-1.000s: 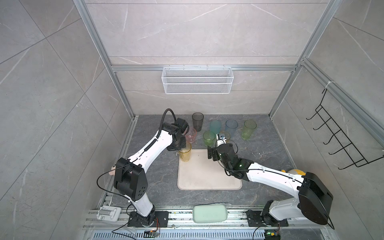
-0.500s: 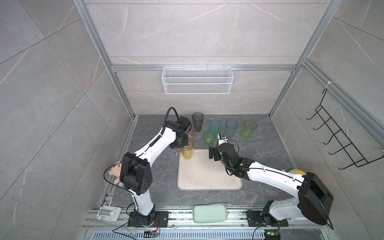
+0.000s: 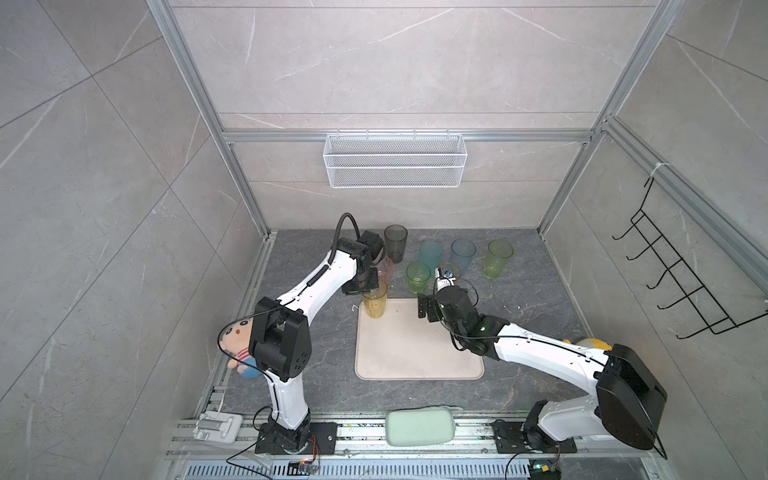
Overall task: Place the glasses into the tray
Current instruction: Place the glass on the tray, then pick up the glass from the top-left of the table.
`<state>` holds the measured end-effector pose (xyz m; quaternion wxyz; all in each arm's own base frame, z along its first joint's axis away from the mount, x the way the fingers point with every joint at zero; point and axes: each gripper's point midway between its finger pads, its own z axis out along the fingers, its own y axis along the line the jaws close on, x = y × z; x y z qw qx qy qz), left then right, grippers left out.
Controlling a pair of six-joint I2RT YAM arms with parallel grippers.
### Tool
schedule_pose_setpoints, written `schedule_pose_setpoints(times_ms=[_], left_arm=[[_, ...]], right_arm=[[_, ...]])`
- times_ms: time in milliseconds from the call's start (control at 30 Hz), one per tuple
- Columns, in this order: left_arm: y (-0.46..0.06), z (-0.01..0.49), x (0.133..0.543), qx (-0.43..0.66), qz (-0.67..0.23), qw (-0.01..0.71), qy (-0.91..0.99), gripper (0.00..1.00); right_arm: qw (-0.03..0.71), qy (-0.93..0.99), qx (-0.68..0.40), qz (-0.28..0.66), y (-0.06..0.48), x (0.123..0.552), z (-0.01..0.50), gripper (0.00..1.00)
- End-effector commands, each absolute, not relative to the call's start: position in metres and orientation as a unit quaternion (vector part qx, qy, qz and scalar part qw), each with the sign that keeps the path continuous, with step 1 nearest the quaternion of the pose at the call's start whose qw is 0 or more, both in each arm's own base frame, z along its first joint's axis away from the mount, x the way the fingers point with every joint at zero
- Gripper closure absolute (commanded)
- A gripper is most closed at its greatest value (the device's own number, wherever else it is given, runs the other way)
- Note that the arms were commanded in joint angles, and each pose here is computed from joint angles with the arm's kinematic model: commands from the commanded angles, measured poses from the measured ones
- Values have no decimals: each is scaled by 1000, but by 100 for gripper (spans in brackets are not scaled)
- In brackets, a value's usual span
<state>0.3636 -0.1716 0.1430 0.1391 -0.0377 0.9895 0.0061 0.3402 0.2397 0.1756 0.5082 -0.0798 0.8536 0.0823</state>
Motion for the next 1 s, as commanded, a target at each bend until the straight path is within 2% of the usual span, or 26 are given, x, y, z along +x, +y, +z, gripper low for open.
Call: schedule_pose_setpoints(times_ms=[0,333,700,833,967], left_arm=[[-172,151,365,-45,12,145,988,79],[-186,182,363,-40,-26,176,983,68],[-174,228,361,-66,-31,239,968,60],[-169,243,364,-68,-33,267,961,52],[-158,256,372,-76,-34,287,954,49]], right_arm=[[511,853,-65,90,235,339,182,0],[512,851,-67,94,237,338,182,1],[517,844,-88,114,242,334,186,0],[521,841,-89,113,241,333,188,0],[521,841,-91,113,241,333,189,0]])
